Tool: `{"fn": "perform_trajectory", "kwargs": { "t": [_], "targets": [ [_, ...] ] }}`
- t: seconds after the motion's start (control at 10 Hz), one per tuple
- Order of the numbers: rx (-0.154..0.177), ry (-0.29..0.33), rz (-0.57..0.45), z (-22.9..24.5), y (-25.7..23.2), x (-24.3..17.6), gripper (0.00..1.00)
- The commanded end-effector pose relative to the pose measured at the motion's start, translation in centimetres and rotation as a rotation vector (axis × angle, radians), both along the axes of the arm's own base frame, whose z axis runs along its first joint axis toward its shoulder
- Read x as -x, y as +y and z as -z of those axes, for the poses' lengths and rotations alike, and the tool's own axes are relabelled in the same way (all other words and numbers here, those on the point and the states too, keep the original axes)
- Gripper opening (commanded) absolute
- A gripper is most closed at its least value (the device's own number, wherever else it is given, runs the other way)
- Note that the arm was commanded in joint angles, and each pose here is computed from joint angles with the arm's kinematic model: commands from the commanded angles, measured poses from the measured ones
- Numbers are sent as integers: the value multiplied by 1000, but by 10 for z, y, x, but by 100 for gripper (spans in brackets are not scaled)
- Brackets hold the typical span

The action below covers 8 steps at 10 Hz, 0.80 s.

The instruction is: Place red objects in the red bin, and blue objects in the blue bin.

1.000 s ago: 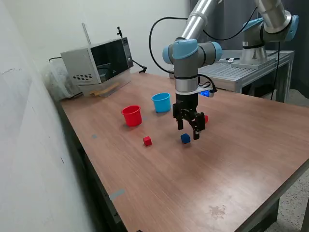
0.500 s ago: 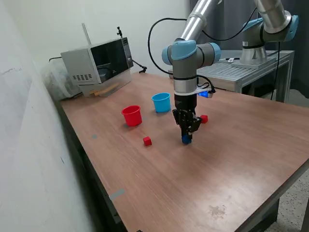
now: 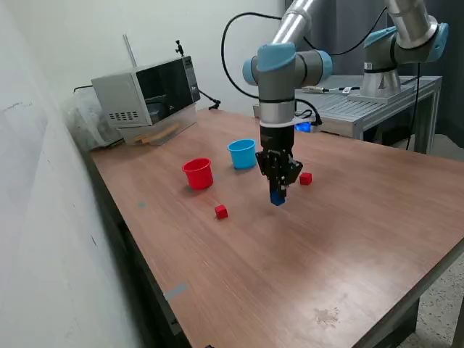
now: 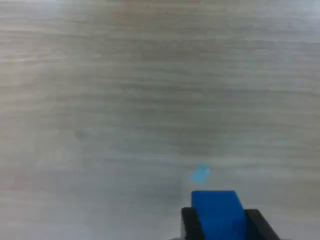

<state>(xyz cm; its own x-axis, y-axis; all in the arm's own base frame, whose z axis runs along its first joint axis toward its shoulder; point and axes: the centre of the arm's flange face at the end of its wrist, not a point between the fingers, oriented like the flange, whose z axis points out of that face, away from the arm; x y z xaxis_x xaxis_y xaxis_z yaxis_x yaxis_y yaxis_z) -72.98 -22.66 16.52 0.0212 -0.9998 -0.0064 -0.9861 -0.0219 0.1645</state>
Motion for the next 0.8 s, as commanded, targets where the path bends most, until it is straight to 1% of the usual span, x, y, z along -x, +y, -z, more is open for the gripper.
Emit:
{"fn": "perform_trajectory", "kwargs": {
  "t": [0.0, 0.1, 0.2, 0.3, 0.4, 0.5, 0.6, 0.7],
  "targets": [
    [2, 66, -4, -80, 5, -26, 0],
    [0, 45, 21, -113, 25, -39, 0],
    [0, 34, 45, -136, 44, -60, 0],
    [0, 37, 74, -152, 65, -79, 0],
    [-3, 27, 102, -155, 90, -92, 0],
    [-11, -12, 144, -141, 134, -100, 0],
    [-11, -30, 208, -133, 175, -100, 0],
    [-10, -47, 251, -125, 211, -102, 0]
  ]
}}
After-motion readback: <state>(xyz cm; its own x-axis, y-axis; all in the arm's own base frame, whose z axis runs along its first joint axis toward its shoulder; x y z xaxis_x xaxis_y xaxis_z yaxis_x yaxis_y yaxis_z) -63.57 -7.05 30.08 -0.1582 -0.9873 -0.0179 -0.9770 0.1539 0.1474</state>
